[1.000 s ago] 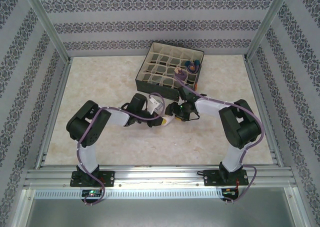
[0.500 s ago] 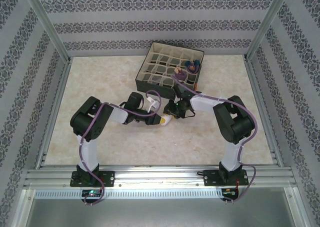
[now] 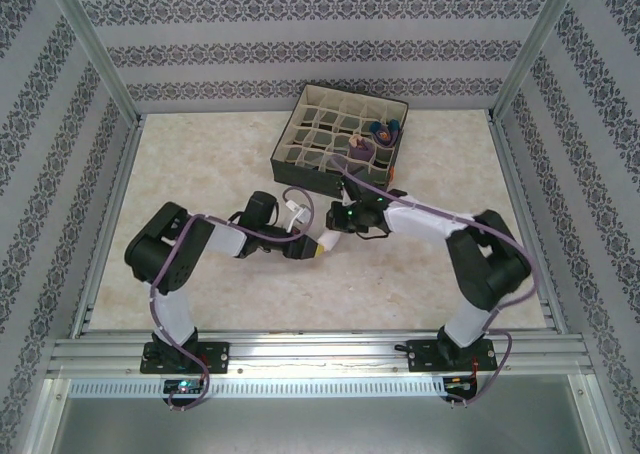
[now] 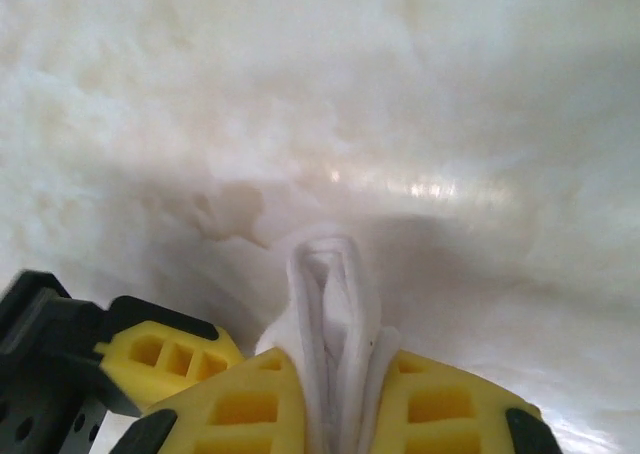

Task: Roll the socks

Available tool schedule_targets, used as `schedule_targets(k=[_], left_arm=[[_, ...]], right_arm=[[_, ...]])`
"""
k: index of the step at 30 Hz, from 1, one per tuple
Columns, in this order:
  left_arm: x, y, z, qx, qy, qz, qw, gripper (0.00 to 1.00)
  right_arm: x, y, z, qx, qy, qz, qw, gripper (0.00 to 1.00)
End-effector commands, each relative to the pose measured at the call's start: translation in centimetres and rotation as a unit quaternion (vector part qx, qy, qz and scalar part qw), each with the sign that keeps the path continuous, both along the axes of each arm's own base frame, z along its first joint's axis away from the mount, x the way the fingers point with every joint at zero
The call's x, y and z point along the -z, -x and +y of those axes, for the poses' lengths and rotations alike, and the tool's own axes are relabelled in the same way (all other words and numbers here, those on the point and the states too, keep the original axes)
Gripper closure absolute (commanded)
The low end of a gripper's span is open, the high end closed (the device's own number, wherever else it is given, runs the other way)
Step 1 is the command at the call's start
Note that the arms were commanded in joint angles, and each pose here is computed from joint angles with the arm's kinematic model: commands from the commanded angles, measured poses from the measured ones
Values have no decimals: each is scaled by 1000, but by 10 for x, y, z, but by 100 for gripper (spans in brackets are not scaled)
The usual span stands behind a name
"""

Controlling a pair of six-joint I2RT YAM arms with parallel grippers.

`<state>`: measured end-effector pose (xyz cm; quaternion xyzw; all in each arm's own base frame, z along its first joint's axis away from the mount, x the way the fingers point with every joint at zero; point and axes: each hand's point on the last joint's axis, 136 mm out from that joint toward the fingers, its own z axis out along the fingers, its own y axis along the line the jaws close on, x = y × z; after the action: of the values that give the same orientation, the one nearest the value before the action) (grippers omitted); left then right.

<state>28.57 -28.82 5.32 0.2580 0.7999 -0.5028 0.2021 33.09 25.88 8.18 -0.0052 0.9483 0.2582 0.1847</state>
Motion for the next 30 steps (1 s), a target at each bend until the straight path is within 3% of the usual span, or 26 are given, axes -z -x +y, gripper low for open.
schedule_targets(k=[1, 8, 16, 24, 30], left_arm=[[-26, -12, 9, -27, 8, -35, 999, 52], [-66, -35, 16, -63, -10, -100, 993, 51], [-95, -97, 22, -111, -104, -176, 973, 54], [-101, -160, 9, -120, -159, -181, 963, 57], [-88, -190, -2, -119, -172, -163, 964, 62]], right_arm=[[-48, -23, -21, -18, 39, -121, 992, 100], [-107, -39, -19, -126, 40, -221, 966, 100], [-152, -95, -27, -160, 94, -317, 930, 100], [-152, -179, -37, -154, 189, -359, 901, 100], [-135, -217, -51, -148, 231, -362, 891, 100]])
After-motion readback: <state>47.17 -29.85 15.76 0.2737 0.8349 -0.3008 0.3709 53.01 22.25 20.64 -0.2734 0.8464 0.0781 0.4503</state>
